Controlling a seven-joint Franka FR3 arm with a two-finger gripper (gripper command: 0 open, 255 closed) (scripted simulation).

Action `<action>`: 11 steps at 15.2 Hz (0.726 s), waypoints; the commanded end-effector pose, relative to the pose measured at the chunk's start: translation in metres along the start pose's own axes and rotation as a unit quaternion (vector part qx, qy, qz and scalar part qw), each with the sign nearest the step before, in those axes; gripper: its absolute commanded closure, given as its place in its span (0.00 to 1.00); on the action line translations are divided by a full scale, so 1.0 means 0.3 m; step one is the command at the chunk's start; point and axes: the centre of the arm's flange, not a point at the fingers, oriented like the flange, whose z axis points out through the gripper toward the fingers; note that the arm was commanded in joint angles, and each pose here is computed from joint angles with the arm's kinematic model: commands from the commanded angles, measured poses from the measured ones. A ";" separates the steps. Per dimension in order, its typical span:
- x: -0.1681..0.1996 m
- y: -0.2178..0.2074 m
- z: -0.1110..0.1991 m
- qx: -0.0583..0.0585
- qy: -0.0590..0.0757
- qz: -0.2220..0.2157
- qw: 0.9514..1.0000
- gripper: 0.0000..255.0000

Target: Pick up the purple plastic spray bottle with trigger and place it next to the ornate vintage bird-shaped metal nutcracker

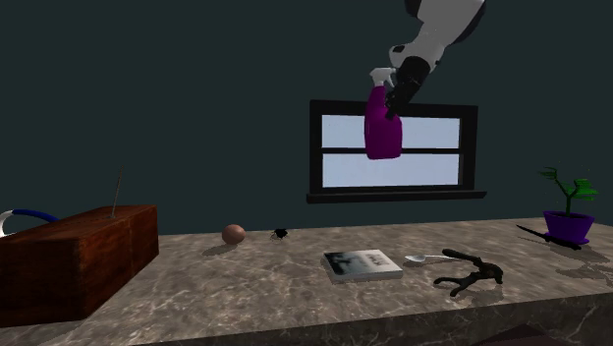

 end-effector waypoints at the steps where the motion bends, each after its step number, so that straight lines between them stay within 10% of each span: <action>1: -0.071 -0.028 -0.037 0.001 0.000 0.000 1.000 1.00; 11: -0.418 -0.191 -0.253 0.001 0.000 0.000 1.000 1.00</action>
